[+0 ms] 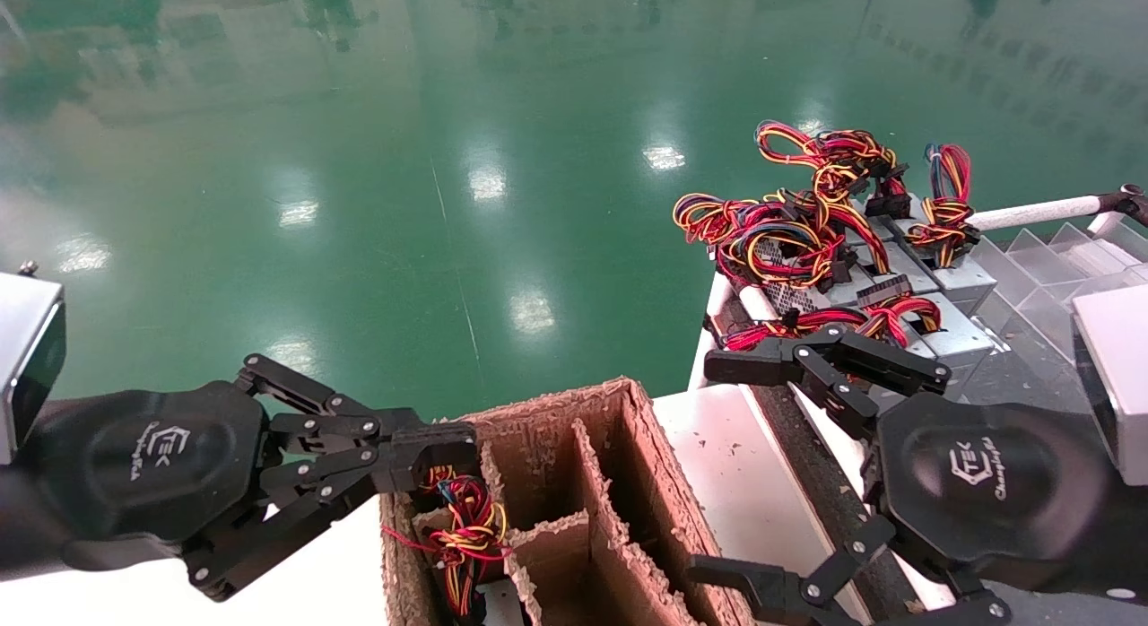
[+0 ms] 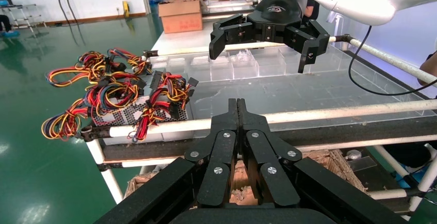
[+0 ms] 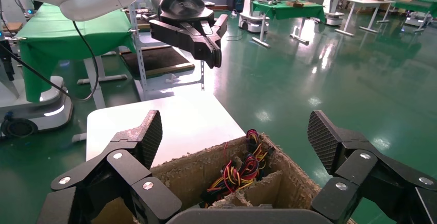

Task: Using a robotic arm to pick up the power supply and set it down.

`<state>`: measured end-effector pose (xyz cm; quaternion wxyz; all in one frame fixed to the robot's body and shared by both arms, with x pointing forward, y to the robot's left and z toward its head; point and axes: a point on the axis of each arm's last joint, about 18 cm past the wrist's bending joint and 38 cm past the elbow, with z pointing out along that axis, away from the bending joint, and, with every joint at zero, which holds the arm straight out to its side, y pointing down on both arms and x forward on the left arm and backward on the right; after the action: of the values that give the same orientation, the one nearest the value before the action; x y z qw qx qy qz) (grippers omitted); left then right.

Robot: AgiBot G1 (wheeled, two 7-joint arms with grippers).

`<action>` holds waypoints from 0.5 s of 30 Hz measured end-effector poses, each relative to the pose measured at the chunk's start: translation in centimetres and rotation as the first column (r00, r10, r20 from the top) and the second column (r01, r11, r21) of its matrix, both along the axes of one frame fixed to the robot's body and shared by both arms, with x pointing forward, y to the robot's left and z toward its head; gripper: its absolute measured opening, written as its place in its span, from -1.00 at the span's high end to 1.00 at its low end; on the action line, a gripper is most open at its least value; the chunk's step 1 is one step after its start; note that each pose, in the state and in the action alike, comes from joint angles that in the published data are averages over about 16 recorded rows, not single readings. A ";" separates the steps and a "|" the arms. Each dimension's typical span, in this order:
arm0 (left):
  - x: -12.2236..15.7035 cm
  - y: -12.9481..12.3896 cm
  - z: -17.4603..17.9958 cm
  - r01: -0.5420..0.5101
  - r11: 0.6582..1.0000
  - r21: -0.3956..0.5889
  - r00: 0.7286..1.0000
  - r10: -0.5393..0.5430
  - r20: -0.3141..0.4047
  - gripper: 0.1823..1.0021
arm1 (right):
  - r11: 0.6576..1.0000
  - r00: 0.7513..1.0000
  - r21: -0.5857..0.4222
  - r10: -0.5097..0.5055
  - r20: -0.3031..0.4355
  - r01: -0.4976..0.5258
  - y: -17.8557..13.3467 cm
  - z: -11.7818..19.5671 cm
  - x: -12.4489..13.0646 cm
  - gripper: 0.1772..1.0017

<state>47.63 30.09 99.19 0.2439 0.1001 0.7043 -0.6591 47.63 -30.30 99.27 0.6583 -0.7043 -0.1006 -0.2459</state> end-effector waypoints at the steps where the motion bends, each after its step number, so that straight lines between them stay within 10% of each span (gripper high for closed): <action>1: 0.0 0.0 0.0 0.000 1.000 0.000 1.000 0.000 0.000 0.90 | 1.000 1.000 0.000 0.000 0.000 0.000 0.0 0.0 0.0 -1.00; 15: 0.0 0.0 0.0 0.000 1.000 0.000 1.000 0.000 0.000 0.87 | 1.000 1.000 0.000 0.000 0.000 0.000 0.0 0.0 0.0 -1.00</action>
<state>47.63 30.09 99.19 0.2439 0.1001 0.7044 -0.6591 47.63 -30.30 99.27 0.6583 -0.7043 -0.1006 -0.2459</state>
